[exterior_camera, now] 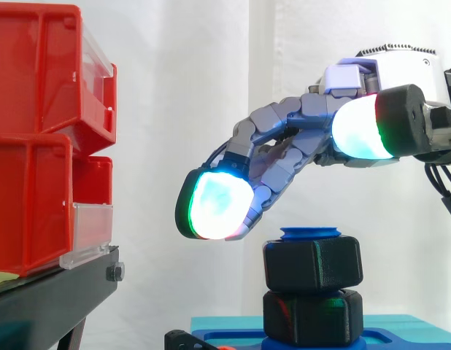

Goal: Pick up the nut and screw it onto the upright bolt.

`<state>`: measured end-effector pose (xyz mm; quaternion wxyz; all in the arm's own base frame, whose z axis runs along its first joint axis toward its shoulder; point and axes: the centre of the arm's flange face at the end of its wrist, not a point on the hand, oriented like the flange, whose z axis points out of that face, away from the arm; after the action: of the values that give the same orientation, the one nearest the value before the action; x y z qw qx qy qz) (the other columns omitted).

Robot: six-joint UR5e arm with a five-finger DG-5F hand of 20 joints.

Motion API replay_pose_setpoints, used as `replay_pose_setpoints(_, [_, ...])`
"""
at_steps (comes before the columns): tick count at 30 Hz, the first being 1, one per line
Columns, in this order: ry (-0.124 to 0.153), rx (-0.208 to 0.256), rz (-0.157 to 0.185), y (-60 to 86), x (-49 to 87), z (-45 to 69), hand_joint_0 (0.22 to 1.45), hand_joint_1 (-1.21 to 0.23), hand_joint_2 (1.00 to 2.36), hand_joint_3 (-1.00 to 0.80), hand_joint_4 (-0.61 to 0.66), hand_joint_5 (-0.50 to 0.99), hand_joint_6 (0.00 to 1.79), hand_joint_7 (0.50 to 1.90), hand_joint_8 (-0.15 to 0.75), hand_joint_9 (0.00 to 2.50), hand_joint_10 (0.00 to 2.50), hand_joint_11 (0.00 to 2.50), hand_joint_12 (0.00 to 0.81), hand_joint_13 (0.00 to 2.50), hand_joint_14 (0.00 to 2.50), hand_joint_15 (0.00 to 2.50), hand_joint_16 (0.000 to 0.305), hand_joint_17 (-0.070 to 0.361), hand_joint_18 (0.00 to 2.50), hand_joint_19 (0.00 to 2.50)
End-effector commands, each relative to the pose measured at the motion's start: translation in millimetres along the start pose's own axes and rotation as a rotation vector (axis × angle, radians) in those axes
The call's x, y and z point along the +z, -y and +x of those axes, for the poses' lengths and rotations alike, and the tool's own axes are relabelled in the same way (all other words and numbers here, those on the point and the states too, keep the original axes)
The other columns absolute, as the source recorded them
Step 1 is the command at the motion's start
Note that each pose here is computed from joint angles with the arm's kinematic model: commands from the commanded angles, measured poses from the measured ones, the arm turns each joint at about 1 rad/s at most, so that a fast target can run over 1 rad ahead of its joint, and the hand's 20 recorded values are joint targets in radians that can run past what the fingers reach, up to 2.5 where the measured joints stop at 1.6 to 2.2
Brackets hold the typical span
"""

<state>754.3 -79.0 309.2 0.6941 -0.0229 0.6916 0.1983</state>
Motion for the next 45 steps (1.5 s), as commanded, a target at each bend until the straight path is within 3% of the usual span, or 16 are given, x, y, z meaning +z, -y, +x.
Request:
replay_pose_setpoints(1, [-0.004,0.003,-0.001,-0.8,0.5,2.7,0.44,-0.27,1.0,-0.5,0.17,-0.13,0.5,0.71,0.272,0.71,0.0,0.0,0.403,0.34,0.0,0.0,0.063,0.142,0.05,0.02])
replay_pose_setpoints(6, [-0.007,0.003,0.0,-0.8,-0.6,3.8,0.45,-0.27,1.0,-0.5,0.17,-0.12,0.5,0.73,0.279,0.73,0.0,0.0,0.405,0.36,0.0,0.0,0.063,0.141,0.09,0.04])
replay_pose_setpoints(7, [-0.019,0.008,0.002,-0.7,-3.1,11.5,0.45,-0.27,1.0,-0.5,0.18,-0.12,0.5,0.73,0.277,0.74,0.0,0.0,0.404,0.36,0.0,0.0,0.063,0.141,0.09,0.03])
replay_pose_setpoints(9, [-0.017,0.007,0.001,0.3,-4.7,17.1,0.45,-0.27,1.0,-0.5,0.18,-0.12,0.5,0.73,0.276,0.74,0.0,0.0,0.404,0.36,0.0,0.0,0.063,0.142,0.09,0.03])
replay_pose_setpoints(12, [0.0,0.007,-0.003,0.6,-3.4,16.9,0.45,-0.27,1.0,-0.5,0.18,-0.12,0.5,0.74,0.279,0.75,0.0,0.0,0.405,0.37,0.0,0.0,0.063,0.141,0.1,0.03])
replay_pose_setpoints(19, [-0.003,0.015,-0.003,0.7,-3.9,17.8,0.45,-0.27,1.0,-0.5,0.2,-0.11,0.5,0.79,0.284,0.78,0.0,0.0,0.403,0.4,0.0,0.0,0.062,0.14,0.13,0.04])
replay_pose_setpoints(33, [0.0,0.014,0.005,10.1,-8.3,14.5,0.46,-0.25,1.0,-0.5,0.22,-0.04,0.51,1.11,0.301,0.91,0.0,0.04,0.398,0.48,0.0,0.0,0.057,0.129,0.21,0.01])
replay_pose_setpoints(45, [-0.002,0.012,0.002,19.5,-14.0,9.3,0.47,-0.24,1.0,-0.5,0.17,0.04,0.5,1.36,0.302,1.25,0.0,0.11,0.375,0.69,0.0,0.0,0.05,0.113,0.42,0.02])
